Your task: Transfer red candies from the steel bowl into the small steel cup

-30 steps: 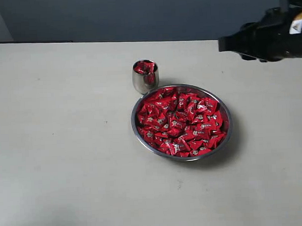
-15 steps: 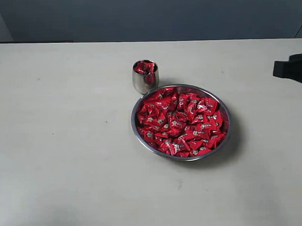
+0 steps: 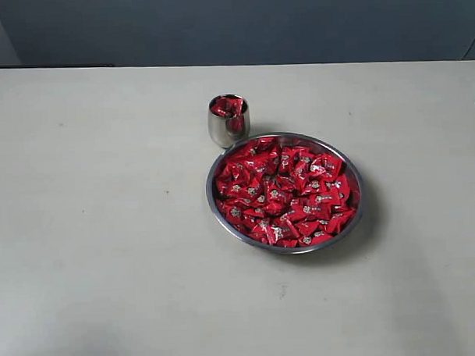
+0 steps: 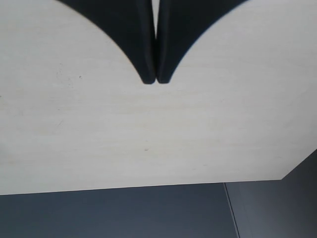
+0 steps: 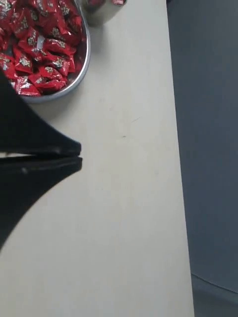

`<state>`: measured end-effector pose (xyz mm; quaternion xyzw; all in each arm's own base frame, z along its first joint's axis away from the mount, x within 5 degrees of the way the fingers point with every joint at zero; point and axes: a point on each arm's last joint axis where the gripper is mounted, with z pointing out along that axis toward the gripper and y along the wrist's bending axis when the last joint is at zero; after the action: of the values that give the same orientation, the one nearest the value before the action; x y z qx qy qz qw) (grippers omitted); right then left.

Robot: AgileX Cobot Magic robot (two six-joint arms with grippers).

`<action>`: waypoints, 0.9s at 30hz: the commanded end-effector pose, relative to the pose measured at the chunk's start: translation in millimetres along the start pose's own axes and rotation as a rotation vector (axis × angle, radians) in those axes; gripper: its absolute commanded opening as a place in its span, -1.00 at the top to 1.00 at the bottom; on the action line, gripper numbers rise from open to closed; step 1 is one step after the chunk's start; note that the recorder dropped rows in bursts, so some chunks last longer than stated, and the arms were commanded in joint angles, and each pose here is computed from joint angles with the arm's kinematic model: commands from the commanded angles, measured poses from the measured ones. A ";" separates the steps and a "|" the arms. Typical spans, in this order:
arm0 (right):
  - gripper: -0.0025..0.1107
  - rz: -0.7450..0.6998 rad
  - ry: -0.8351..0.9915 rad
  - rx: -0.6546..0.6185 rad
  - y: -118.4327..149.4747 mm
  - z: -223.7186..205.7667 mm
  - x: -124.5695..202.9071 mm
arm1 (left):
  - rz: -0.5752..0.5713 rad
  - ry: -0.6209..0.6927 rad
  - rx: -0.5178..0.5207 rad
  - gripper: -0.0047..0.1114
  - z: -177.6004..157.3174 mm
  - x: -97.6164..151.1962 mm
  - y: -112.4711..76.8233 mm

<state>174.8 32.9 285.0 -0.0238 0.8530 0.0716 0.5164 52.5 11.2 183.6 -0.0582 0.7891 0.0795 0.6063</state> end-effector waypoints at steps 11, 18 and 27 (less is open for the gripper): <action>0.97 0.037 0.105 0.037 -4.9 -27.0 12.9 | 0.002 -0.008 0.007 0.91 0.1 0.6 -0.4; 0.97 0.037 0.101 0.036 -4.8 -27.0 12.5 | 0.002 -0.008 0.007 0.91 0.1 0.6 -0.4; 0.97 -0.043 -0.031 0.110 -15.3 -55.3 7.1 | 0.002 -0.008 0.007 0.91 0.1 0.6 -0.4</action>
<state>136.2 19.5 296.3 -0.0173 0.8627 0.0422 0.5037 52.5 11.2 183.6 -0.0582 0.7891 0.0795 0.6063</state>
